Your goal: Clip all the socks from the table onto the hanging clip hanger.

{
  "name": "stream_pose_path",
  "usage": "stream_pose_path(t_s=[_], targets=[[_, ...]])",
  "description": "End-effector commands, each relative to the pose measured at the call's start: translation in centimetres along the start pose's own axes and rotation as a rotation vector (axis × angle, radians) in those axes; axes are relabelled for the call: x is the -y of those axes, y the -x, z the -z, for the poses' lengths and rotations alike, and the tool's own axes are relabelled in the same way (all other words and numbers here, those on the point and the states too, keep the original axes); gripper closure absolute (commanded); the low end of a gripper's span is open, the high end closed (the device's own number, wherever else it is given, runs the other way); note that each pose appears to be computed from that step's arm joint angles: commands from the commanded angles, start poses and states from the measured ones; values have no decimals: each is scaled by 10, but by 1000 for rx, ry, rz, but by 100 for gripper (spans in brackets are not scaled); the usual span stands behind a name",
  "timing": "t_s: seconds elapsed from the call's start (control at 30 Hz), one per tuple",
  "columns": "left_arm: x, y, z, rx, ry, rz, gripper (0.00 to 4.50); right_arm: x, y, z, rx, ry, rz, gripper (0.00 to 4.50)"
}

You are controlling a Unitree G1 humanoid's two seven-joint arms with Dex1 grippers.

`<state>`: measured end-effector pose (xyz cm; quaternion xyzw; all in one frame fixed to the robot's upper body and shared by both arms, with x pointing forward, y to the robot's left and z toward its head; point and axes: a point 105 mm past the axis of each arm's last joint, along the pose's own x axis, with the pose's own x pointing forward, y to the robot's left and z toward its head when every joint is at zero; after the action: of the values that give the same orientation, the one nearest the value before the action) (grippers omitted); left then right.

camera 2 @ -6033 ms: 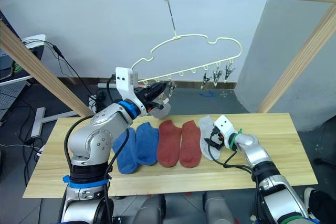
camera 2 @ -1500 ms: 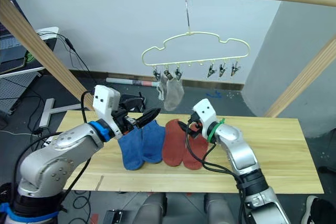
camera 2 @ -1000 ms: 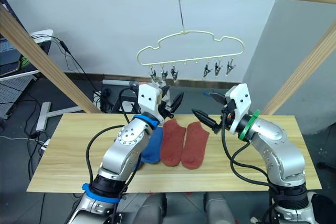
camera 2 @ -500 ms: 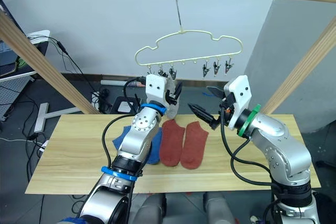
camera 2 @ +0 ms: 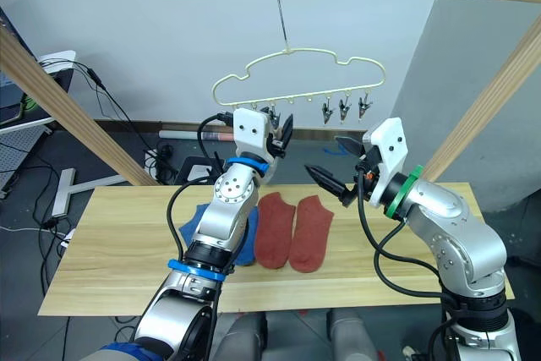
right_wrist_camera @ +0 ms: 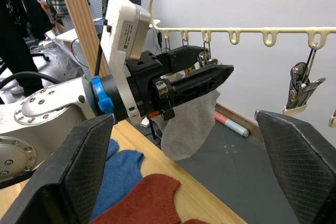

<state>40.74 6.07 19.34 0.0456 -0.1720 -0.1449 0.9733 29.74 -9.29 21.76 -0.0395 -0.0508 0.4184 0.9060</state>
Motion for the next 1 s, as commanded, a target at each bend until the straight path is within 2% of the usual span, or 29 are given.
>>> stream_pose_path(t_s=[0.03, 0.23, 0.33, 0.47, 0.57, 0.6, 0.73, 0.83, 0.9, 1.0], targets=[[-1, -4, -13, 47, -5, -19, 172, -3, 4, -15, 51, 41, -5, 0], [0, -5, -12, 47, -30, -20, 172, -2, 5, -14, 49, 39, 3, 0], [1, -6, -14, 53, -30, -14, 228, -2, 5, -14, 50, 37, 4, 0], [1, -5, -13, 53, -27, -12, 351, -2, 5, -14, 48, 39, 7, 0], [1, -5, -14, 54, -26, -12, 415, -2, 4, -15, 49, 38, 7, 0], [1, -5, -14, 54, -26, -13, 430, -2, 4, -15, 49, 38, 7, 0], [-1, -5, -16, 59, -31, -13, 434, -6, 2, -10, 41, 29, 1, 0], [0, -5, -17, 52, -45, 8, 434, -11, -4, 7, -3, 4, 4, 0], [-1, -1, -14, 8, -15, 63, 434, -7, -10, 52, -154, 8, 63, 0], [-7, 7, -10, -61, 64, 111, 434, -8, -15, 97, -273, 9, 89, 0]])
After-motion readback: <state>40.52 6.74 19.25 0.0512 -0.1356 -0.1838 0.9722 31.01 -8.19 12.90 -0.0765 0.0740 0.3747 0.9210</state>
